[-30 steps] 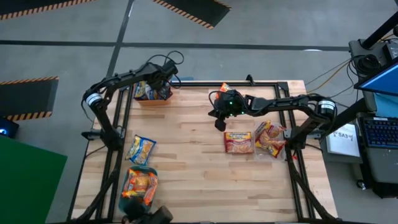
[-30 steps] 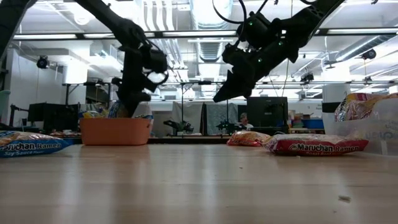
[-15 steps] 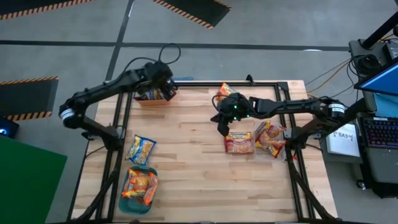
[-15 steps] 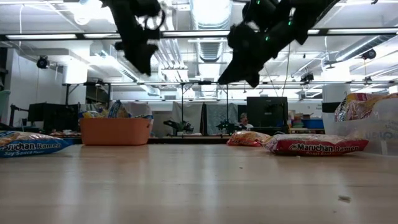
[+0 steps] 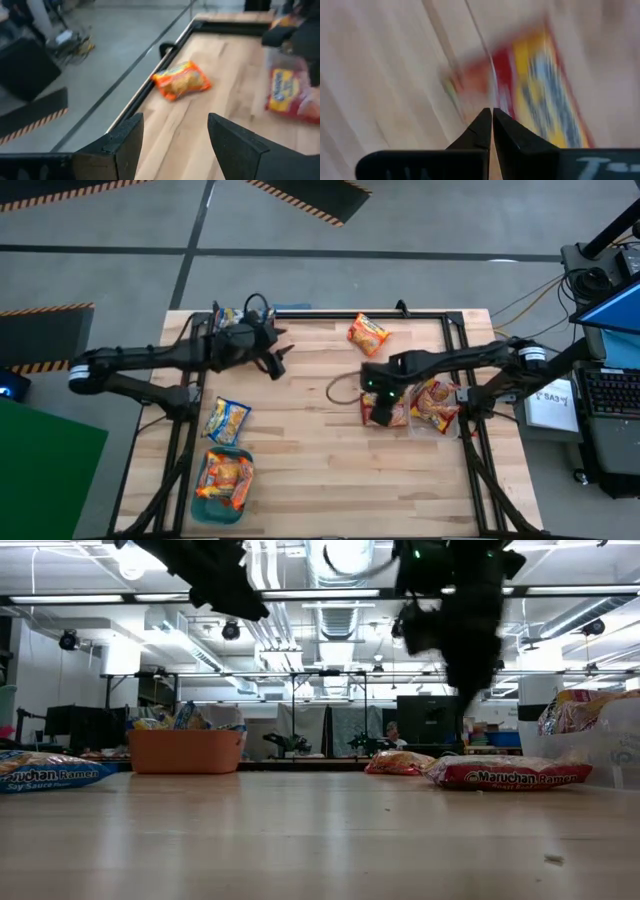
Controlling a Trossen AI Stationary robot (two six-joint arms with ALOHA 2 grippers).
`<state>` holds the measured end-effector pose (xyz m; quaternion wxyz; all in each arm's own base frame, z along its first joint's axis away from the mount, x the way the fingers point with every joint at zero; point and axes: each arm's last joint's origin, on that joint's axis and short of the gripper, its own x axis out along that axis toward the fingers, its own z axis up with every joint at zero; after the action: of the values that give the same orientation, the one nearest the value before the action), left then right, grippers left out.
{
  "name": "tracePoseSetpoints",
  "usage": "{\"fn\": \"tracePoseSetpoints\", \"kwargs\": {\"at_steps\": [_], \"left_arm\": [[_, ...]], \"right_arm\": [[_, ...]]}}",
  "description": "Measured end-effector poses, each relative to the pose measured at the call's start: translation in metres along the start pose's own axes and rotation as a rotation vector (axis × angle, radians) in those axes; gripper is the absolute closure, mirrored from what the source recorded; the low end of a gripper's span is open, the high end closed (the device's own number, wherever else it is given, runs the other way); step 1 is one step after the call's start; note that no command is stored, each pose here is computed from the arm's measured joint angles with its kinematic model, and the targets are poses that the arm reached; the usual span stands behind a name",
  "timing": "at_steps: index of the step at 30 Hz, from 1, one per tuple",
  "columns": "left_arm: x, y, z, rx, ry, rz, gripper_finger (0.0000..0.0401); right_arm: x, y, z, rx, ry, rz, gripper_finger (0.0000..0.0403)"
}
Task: Sort Maruchan noodles
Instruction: Put the red noodle pack into the transparent bin
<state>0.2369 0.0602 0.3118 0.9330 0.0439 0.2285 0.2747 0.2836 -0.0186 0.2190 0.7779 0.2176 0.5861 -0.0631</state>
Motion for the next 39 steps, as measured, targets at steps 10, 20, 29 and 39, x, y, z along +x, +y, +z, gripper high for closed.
{"fn": "tracePoseSetpoints", "kwargs": {"at_steps": [10, 20, 29, 39], "left_arm": [[0.000, -0.008, -0.009, 0.019, -0.022, -0.022, 0.0197], [0.002, -0.009, -0.009, 0.028, -0.020, -0.022, 0.0197], [0.013, -0.015, -0.013, 0.030, 0.002, -0.026, 0.0198], [0.025, -0.031, -0.024, 0.045, 0.047, -0.067, 0.0198]], "right_arm": [[0.033, -0.005, -0.023, 0.006, 0.303, -0.190, 0.0394], [0.055, -0.001, -0.006, -0.053, 0.200, -0.179, 0.0394], [0.029, 0.013, 0.034, -0.239, -0.335, -0.247, 0.0394], [0.028, 0.016, 0.033, -0.383, -0.503, -0.208, 0.0394]]}}
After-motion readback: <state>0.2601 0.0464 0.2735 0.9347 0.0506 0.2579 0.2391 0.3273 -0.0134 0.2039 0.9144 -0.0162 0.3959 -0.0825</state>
